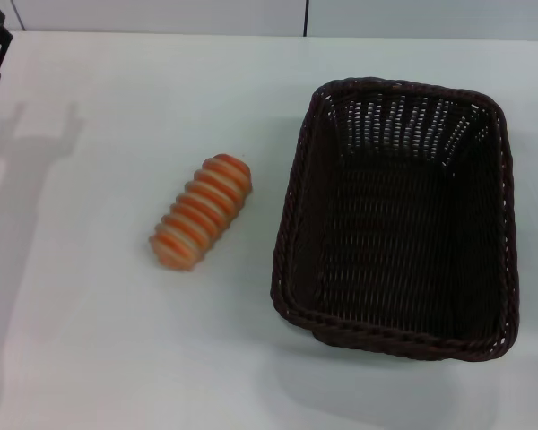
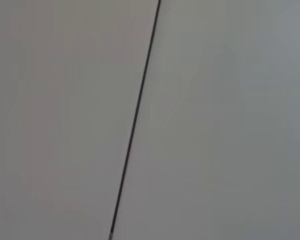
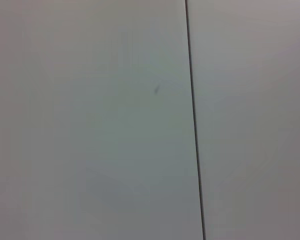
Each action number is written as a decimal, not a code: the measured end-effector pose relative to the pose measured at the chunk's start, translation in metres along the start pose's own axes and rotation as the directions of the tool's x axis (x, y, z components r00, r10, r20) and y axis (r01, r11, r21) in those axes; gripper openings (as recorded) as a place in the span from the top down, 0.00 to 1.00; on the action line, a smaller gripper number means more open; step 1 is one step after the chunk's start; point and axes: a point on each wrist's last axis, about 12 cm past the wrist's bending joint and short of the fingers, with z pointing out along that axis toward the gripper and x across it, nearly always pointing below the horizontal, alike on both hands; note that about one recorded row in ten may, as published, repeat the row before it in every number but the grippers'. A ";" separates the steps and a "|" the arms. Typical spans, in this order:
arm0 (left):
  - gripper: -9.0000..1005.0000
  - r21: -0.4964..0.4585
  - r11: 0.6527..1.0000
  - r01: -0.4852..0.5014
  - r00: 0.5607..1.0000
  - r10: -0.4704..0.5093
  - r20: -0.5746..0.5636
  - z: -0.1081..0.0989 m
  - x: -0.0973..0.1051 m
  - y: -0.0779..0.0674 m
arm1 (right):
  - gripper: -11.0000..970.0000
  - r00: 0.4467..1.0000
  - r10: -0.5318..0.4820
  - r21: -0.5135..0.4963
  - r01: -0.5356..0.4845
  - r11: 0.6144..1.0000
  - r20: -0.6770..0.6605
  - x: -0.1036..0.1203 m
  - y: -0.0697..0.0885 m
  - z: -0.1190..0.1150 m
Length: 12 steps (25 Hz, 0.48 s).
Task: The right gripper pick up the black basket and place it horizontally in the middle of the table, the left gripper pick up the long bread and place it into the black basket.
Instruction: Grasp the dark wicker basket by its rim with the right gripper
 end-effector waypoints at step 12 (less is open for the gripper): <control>0.18 -0.006 1.000 -0.001 1.000 0.001 -0.010 -0.005 0.002 0.003 | 0.20 1.000 0.012 0.000 -0.012 1.000 0.009 -0.001 0.005 0.003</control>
